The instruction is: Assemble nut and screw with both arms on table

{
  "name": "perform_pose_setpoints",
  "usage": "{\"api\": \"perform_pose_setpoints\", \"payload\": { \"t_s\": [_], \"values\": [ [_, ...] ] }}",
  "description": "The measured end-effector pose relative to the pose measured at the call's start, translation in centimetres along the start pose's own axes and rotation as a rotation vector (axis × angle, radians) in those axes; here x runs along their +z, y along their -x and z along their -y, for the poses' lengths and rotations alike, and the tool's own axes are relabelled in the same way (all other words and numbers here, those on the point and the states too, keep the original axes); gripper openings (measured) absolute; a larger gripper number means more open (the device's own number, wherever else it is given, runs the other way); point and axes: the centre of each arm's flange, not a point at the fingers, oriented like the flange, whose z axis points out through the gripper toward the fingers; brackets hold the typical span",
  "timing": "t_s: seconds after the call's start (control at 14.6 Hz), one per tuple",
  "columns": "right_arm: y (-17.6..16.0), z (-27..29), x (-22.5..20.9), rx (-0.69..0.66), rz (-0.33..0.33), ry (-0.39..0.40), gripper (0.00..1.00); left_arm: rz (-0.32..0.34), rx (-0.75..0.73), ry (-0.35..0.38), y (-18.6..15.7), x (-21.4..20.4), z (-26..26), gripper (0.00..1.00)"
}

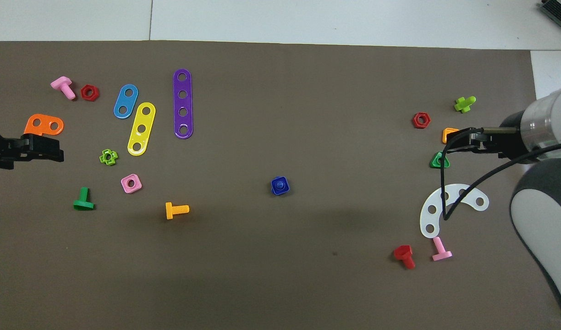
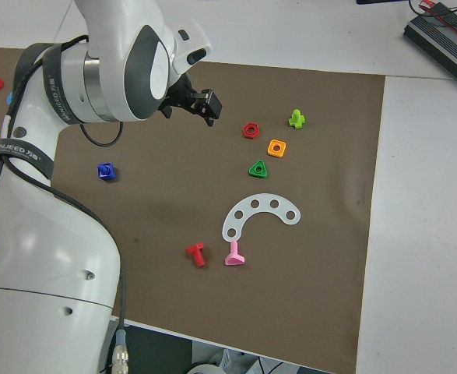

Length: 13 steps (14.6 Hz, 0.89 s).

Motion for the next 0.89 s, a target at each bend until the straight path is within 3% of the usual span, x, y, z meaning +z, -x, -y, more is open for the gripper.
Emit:
{"api": "perform_pose_setpoints", "payload": {
  "t_s": [0.27,0.89],
  "values": [
    [0.3,0.3,-0.4,-0.006,0.014,-0.003,1.00,-0.052,0.015,-0.002,-0.7,-1.0,0.2,1.00],
    [0.3,0.5,-0.4,-0.025,0.015,-0.017,1.00,-0.037,0.019,-0.068,-0.9,-0.1,1.6,1.00]
  ]
}}
